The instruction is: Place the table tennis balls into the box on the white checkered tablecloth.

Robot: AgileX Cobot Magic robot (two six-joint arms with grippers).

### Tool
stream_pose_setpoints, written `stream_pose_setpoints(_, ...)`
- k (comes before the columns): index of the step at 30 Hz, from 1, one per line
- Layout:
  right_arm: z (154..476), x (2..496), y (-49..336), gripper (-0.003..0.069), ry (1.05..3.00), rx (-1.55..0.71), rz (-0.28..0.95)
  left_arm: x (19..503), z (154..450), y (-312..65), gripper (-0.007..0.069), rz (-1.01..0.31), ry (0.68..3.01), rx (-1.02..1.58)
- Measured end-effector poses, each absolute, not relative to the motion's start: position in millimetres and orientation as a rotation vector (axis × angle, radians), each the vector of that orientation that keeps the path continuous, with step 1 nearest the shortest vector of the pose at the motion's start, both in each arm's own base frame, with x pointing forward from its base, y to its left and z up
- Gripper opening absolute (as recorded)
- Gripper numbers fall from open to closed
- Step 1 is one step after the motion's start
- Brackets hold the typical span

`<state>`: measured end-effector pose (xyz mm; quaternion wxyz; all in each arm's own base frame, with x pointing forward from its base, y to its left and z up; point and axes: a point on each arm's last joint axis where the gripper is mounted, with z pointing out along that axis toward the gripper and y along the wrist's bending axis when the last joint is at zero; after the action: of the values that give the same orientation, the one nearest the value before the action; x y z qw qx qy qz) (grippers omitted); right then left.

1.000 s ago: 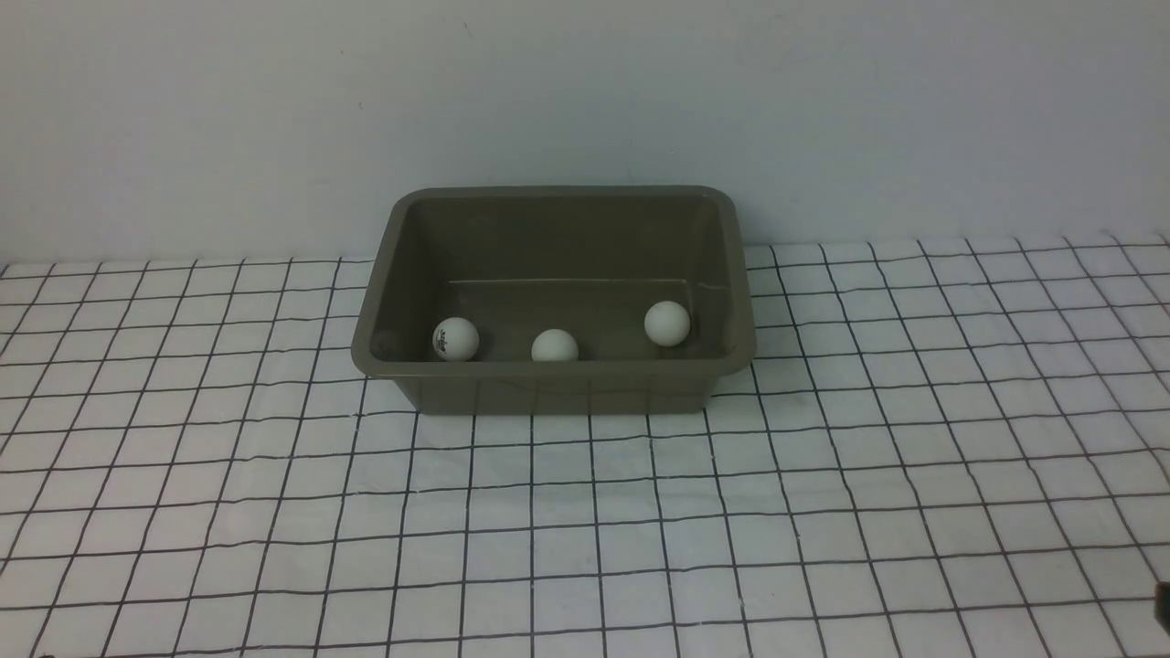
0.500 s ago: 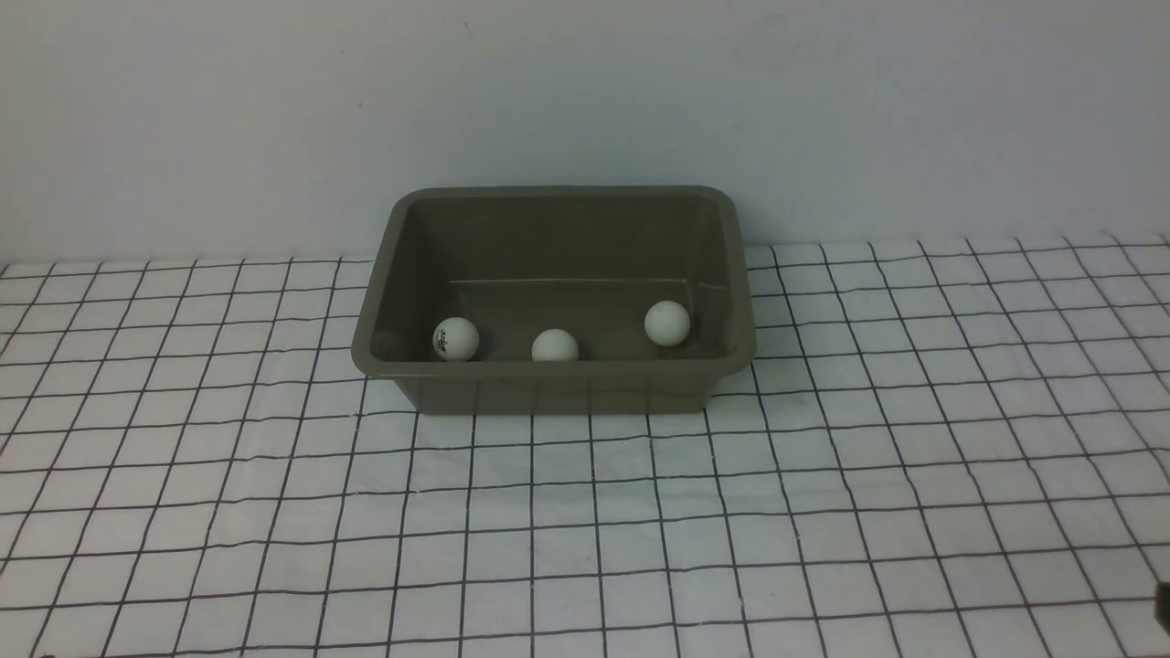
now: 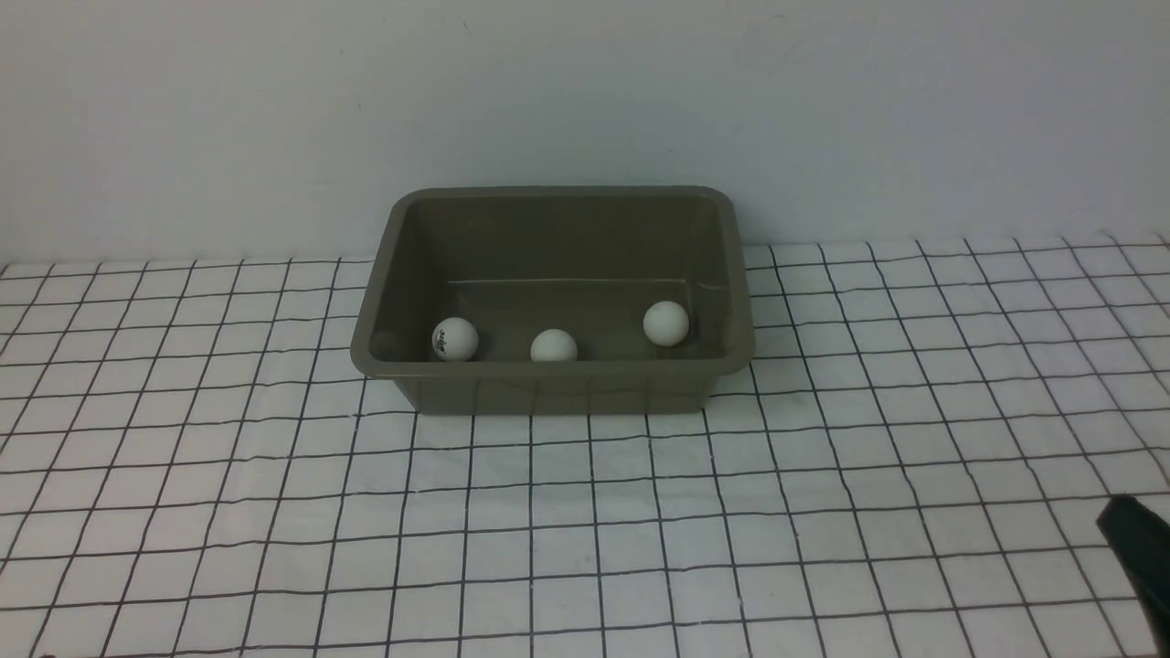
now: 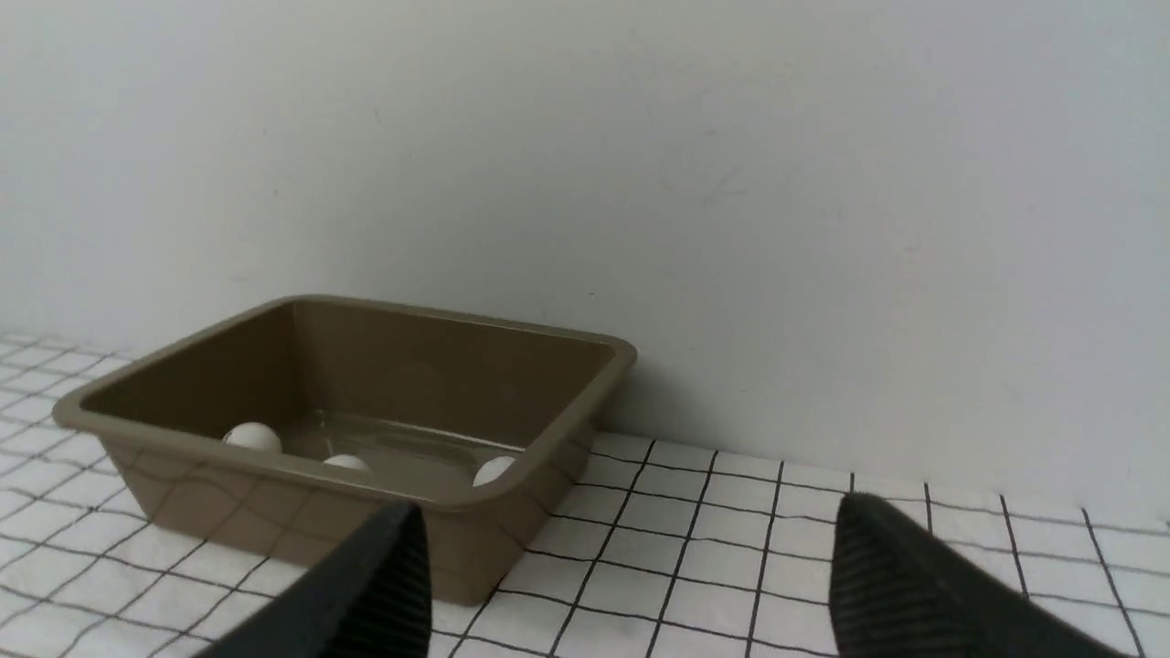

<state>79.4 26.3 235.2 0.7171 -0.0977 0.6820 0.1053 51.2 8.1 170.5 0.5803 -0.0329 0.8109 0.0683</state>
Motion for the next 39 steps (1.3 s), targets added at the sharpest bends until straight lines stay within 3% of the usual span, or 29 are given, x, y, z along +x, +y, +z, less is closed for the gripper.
stream_pose_setpoints(5,238.2,78.6,27.3,0.0526,1.473,-0.228,0.266,51.2,170.5,8.1,0.0468,0.16,1.895,-0.077)
stream_pose_setpoints(7,235.3,80.4,24.2,0.0526,1.513,-0.109,0.136,51.2,170.5,8.1,0.0468,0.16,1.895,-0.077)
stream_pose_setpoints(8,232.4,80.7,20.6,0.0526,1.541,-0.177,0.199,51.2,170.5,8.1,0.0468,0.16,1.895,-0.077)
stream_pose_setpoints(13,213.9,75.6,6.2,0.0526,1.738,-0.113,0.029,51.2,170.5,8.1,0.0468,0.16,1.895,-0.077)
stream_pose_setpoints(17,211.5,64.7,2.7,0.0526,1.68,-0.153,-0.071,51.2,170.5,8.1,0.0468,0.16,1.895,-0.077)
stream_pose_setpoints(39,178.6,53.1,-1.5,0.0525,1.826,-0.062,-0.085,51.2,170.5,8.1,0.0468,0.16,1.895,-0.077)
